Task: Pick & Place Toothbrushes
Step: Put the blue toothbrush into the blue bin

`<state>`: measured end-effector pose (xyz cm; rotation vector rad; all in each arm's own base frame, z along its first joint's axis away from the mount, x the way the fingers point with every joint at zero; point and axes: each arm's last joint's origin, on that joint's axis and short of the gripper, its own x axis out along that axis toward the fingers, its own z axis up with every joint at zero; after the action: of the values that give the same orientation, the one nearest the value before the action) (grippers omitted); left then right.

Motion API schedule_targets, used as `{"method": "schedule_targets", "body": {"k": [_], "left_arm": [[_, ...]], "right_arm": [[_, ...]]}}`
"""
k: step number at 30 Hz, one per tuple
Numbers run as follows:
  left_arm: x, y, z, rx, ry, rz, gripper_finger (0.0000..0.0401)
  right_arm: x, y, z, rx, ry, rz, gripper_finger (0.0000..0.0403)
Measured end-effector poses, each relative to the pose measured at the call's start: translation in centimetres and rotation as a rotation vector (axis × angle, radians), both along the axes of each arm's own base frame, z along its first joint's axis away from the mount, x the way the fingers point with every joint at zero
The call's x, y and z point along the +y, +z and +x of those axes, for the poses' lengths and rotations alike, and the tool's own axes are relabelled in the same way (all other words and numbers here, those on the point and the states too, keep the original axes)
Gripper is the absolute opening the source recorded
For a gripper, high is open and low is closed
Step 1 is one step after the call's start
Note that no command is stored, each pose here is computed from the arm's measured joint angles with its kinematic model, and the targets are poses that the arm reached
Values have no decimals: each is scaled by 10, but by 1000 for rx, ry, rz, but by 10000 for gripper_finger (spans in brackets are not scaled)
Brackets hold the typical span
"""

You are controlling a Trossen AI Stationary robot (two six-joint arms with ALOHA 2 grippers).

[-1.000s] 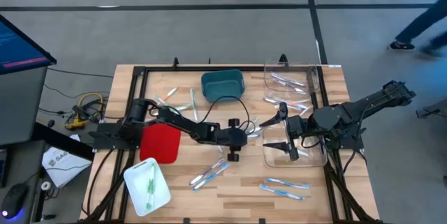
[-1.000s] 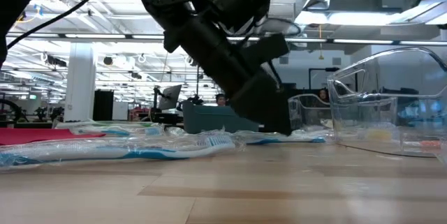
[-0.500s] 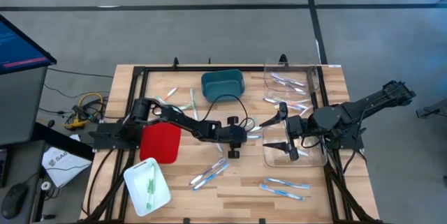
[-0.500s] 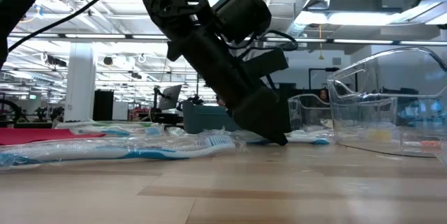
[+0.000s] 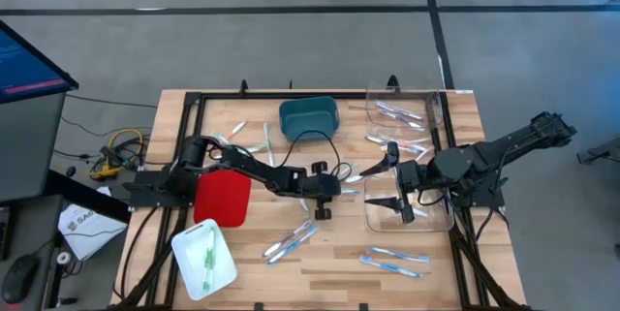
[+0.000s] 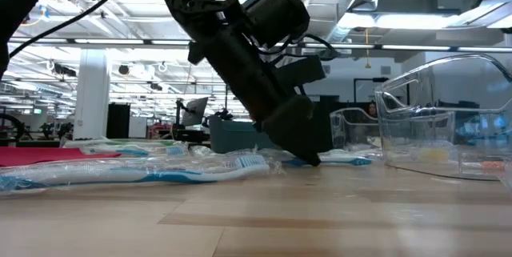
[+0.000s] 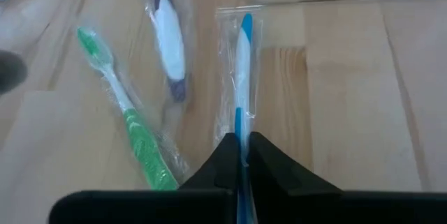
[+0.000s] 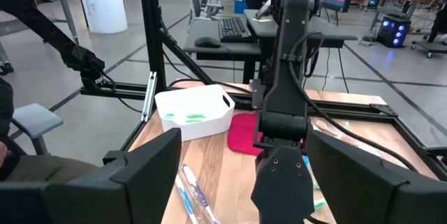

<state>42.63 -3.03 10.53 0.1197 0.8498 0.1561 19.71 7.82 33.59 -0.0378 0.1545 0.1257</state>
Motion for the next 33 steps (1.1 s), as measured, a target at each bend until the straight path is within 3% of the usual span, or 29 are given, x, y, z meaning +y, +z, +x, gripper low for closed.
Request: {"method": "schedule_targets", "body": {"k": [6,15,24,27,33], "left_arm": [[-7,27,-19,89,58,41,8],[-16,103,-52,-84,19,19,7],[37,183,-102,-305,86,52,6],[57,184,-113,-310,88,6,6],[76,156,-124,-254,119,20,6]], "right_arm": [[0,-1,0,10,2,-4,302],[0,-1,0,13,2,-6,301],[-11,-3,4,25,-53,-10,301],[-17,-3,6,28,-86,-12,301],[-33,-4,10,31,-148,-88,301]]}}
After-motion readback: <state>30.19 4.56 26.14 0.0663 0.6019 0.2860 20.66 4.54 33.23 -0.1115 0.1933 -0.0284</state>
